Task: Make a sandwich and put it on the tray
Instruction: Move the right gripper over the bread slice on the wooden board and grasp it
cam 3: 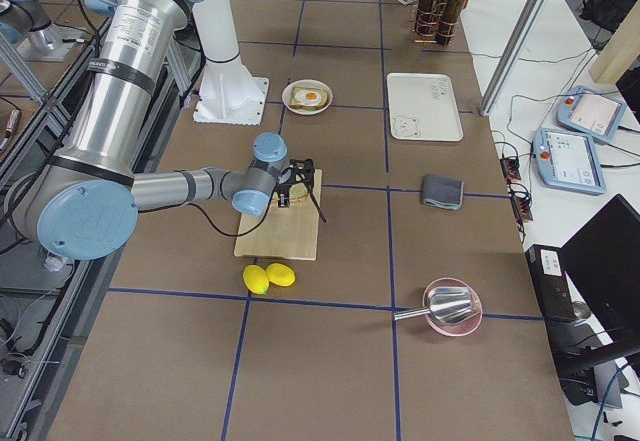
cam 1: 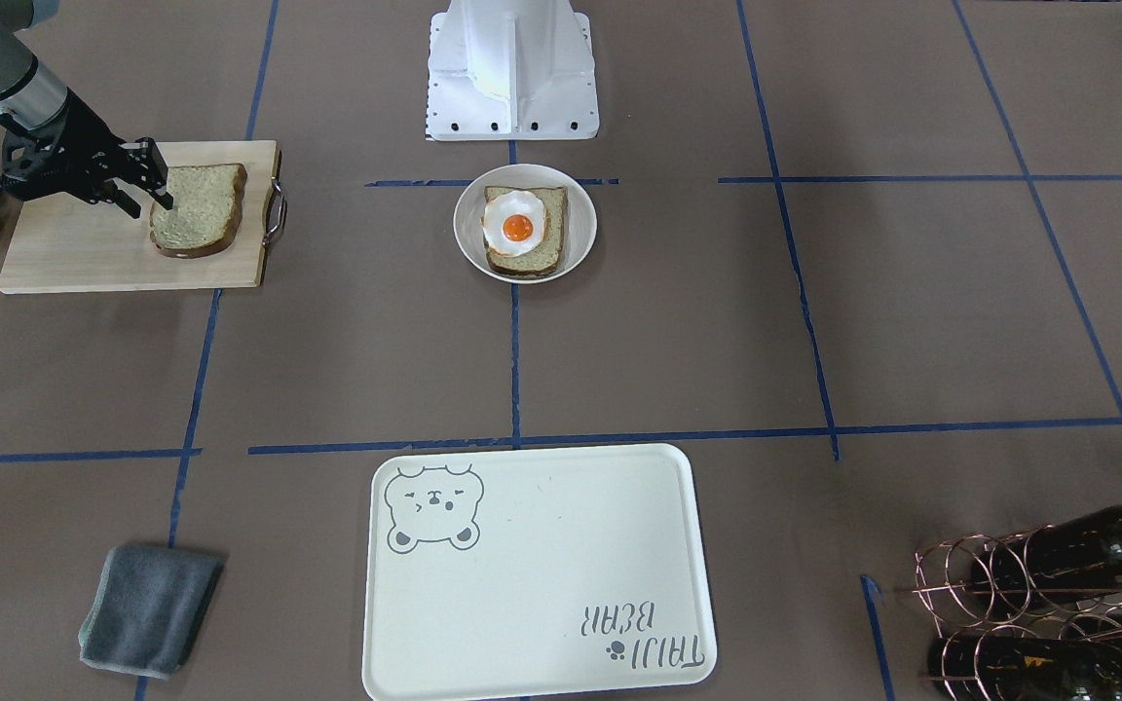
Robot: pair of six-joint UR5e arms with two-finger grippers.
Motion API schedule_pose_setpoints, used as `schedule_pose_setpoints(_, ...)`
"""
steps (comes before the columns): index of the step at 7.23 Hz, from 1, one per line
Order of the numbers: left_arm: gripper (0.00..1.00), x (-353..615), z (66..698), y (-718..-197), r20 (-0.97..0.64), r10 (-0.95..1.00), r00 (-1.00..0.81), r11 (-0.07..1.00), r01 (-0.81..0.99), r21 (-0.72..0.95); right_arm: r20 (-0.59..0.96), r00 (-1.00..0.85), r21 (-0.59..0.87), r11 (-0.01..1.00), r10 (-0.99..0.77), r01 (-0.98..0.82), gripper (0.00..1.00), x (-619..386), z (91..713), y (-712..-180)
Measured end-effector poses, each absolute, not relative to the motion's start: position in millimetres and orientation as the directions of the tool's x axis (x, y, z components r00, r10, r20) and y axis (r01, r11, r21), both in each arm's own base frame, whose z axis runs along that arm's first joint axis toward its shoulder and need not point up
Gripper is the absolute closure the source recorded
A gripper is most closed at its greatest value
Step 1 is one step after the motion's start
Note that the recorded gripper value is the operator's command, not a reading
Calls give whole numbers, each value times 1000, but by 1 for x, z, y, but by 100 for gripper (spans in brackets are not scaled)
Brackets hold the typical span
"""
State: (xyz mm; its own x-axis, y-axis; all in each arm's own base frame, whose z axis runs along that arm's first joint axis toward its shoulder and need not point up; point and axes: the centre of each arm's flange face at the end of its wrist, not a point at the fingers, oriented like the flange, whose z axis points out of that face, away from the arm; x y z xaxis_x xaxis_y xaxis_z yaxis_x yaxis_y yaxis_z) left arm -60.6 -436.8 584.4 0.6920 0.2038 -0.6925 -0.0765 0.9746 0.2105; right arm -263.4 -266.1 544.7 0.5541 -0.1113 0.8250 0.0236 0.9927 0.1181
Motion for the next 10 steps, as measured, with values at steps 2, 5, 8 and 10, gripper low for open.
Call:
schedule_pose_setpoints(2, 0, -61, 585, -437, -693, 204, 692, 975, -77, 210, 824, 555, 119, 992, -115, 29, 60, -266, 545, -264)
schedule_pose_setpoints(5, 0, -61, 585, -437, -693, 204, 692, 975, -77, 210, 824, 554, 120, 992, -119, 36, 82, -268, 546, -263)
schedule_pose_setpoints(8, 0, -61, 585, -437, -693, 203, 692, 975, -76, 210, 818, 561, 123, 992, -126, 43, 100, -272, 549, -259)
schedule_pose_setpoints(10, 0, -61, 585, -437, -693, 203, 692, 975, -76, 210, 818, 561, 127, 991, -129, 42, 100, -272, 548, -259)
